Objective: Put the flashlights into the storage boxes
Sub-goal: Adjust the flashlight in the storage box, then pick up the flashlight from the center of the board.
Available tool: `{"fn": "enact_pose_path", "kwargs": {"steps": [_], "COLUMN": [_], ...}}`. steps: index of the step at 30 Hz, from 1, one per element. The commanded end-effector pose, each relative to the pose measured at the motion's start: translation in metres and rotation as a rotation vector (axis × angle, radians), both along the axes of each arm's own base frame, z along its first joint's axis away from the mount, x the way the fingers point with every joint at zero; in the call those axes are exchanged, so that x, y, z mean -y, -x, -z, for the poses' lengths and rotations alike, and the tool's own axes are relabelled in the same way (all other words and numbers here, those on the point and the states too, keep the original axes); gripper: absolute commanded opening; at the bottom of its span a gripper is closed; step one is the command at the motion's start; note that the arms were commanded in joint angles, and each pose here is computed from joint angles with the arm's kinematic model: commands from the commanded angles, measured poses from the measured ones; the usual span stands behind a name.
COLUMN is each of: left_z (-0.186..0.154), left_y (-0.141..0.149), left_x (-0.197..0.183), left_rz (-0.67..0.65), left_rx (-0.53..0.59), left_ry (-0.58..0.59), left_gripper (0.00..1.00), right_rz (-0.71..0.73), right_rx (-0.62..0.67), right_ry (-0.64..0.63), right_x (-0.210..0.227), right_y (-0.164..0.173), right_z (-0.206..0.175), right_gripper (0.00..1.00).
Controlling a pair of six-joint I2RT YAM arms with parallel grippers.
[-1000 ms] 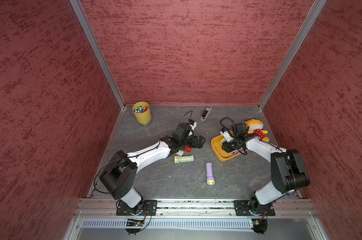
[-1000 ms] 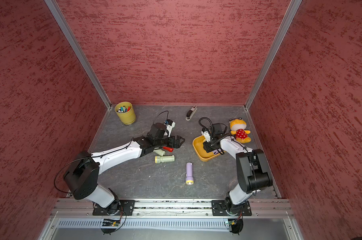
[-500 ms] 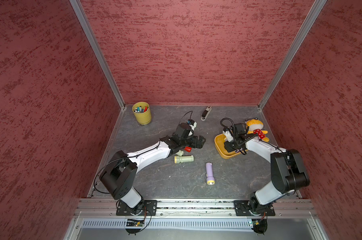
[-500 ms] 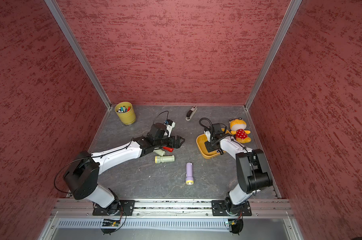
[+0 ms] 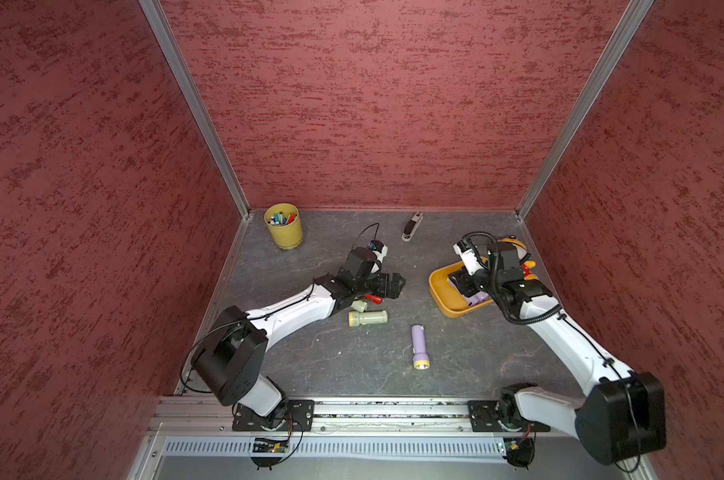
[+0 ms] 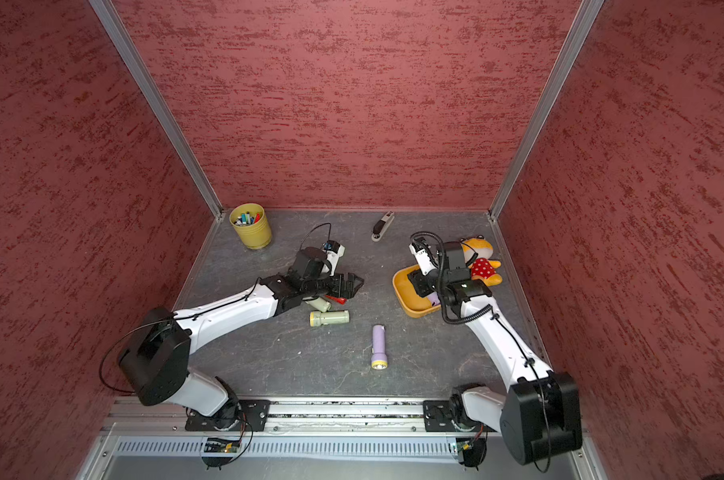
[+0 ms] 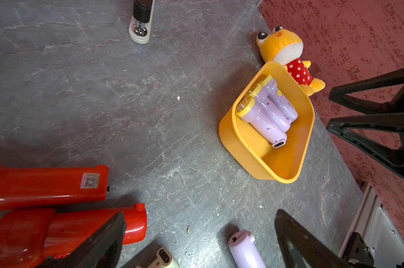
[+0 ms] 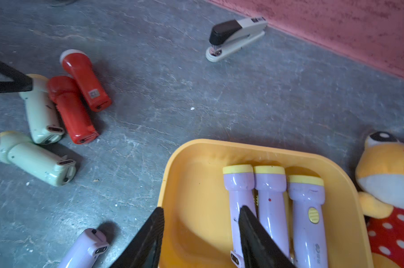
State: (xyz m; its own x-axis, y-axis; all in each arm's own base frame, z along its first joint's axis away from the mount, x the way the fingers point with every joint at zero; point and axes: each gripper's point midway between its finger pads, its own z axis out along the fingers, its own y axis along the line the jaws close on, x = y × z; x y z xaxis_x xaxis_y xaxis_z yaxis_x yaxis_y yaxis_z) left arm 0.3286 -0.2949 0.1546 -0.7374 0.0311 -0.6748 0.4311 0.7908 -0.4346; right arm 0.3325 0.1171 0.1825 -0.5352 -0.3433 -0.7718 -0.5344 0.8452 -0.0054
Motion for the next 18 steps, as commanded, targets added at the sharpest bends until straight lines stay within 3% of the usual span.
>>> {"fn": "enact_pose_path", "kwargs": {"steps": [1,8,18], "left_z": [0.003,0.003,0.029], "left_y": [-0.002,0.001,0.031], "left_x": [-0.022,-0.056,-0.123], "left_rz": [-0.060,-0.165,-0.389], "left_rx": [-0.047,-0.086,-0.165], "left_ry": [0.042,0.078,0.044], "left_gripper": [1.00,0.99,0.99], "right_rz": [-0.177,-0.390,-0.807], "right_rx": [0.045,0.122,0.064], "right_ry": [-0.027,0.071,0.288], "right_x": [-0.030,-0.089,-0.199], "right_y": [0.018,0.030,0.055], "right_z": [-0.006,-0.004,0.053], "right_gripper": [0.53,0.51,0.48]}}
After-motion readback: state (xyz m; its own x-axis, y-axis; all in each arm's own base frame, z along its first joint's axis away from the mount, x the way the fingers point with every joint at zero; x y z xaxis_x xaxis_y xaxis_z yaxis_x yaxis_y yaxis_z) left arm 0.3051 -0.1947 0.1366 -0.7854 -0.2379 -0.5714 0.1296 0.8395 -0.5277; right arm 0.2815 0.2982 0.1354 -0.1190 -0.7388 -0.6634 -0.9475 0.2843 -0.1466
